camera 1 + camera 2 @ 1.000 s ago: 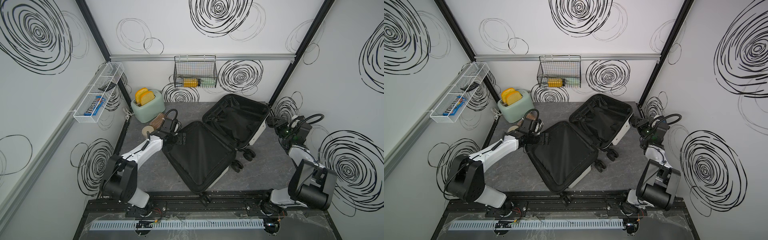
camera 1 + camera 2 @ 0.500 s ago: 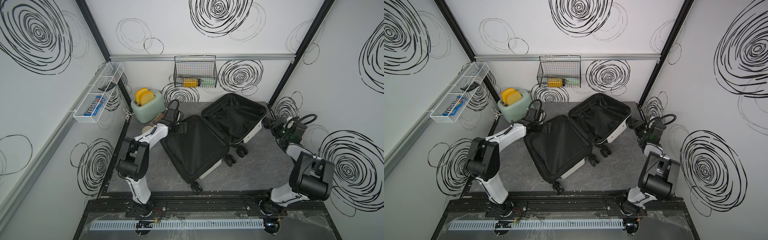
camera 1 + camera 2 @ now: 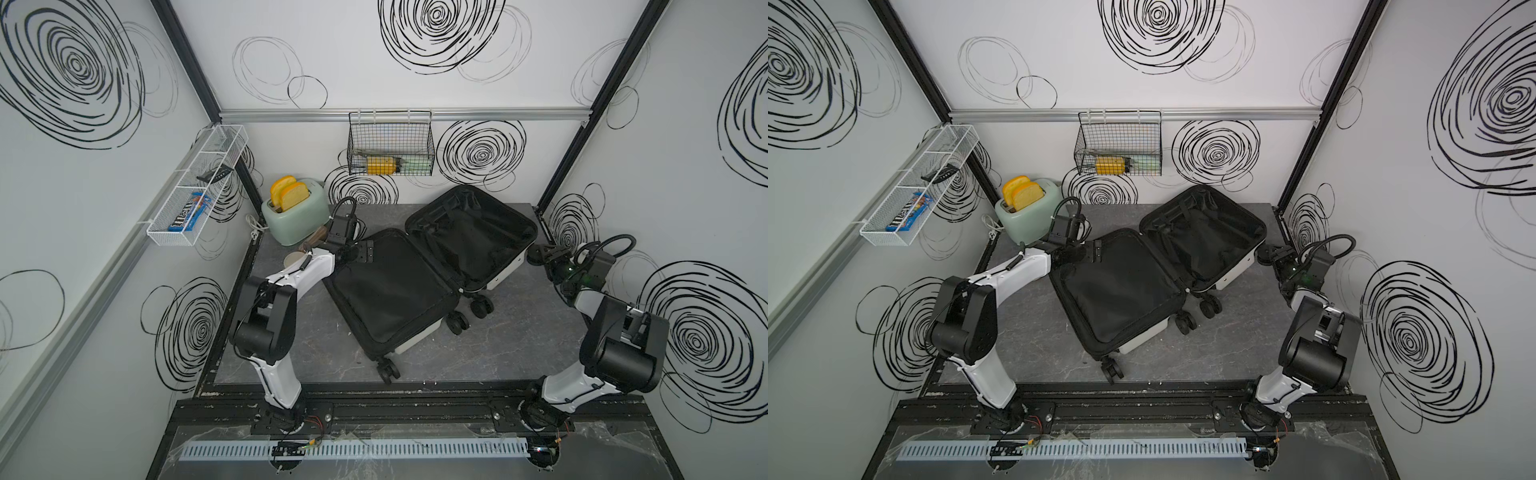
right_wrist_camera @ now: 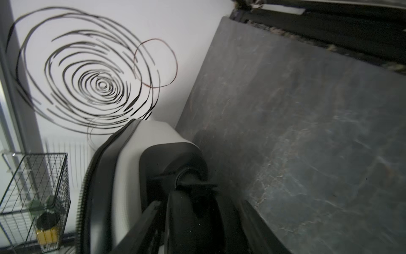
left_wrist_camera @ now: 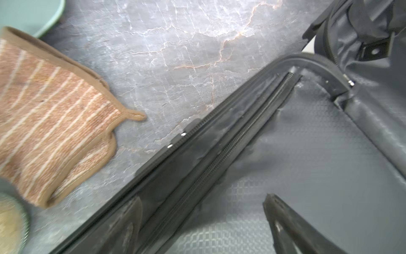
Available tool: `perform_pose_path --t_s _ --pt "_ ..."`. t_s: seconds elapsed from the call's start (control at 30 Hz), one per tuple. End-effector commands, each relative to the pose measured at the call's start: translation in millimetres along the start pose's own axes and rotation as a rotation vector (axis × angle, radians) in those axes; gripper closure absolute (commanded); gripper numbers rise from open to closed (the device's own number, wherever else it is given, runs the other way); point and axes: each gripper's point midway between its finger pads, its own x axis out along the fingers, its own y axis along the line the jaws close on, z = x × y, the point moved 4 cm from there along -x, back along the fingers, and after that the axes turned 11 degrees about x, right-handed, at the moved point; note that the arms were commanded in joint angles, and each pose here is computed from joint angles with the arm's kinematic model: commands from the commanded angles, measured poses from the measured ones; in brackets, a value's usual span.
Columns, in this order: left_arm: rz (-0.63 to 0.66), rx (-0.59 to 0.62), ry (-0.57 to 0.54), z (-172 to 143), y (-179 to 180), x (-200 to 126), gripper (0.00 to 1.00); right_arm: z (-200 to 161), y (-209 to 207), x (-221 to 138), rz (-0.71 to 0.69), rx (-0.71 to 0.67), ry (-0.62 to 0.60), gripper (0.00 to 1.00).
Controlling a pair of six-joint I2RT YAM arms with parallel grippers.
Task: Open the suitcase zippers
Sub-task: Open the suitcase at the center of the board, then reset both arms
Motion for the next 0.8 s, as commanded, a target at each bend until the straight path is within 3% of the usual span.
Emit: perform_pose_path --t_s 0.0,0.13,0.17,0.27,0.3,0.33,0.47,0.6,0.7,0.77 --pt "-0.001 -0.019 -0.172 36 2 -37 0.09 27 10 -14 0.006 -0.029 -0.120 0.35" --pt "0.009 -0.028 -0.244 46 6 -62 0.07 33 11 -25 -0.037 -0.060 -0.153 0.28" --pt "0.015 -0.033 -0.272 48 8 -71 0.06 33 16 -29 -0.040 -0.094 -0.165 0.21" --pt "0.078 -0.042 -0.384 52 20 -100 0.03 25 41 -41 -0.051 -0.261 -0.204 0.04" --pt "0.123 -0.048 -0.433 48 27 -111 0.00 18 51 -45 -0.060 -0.348 -0.224 0.02" --pt "0.165 -0.056 -0.479 44 33 -121 0.04 9 58 -46 -0.060 -0.424 -0.234 0.03" --pt "0.356 -0.063 -0.669 3 62 -152 0.04 -34 63 -45 -0.076 -0.703 -0.270 0.03" --pt "0.478 -0.052 -0.780 -58 78 -157 0.04 -63 32 -48 -0.064 -0.822 -0.261 0.03" --pt "0.470 -0.002 -0.824 -90 79 -149 0.04 -80 8 -54 -0.051 -0.886 -0.270 0.03" --pt "0.482 0.017 -0.784 -101 84 -136 0.04 -89 -3 -57 -0.010 -0.898 -0.288 0.03"
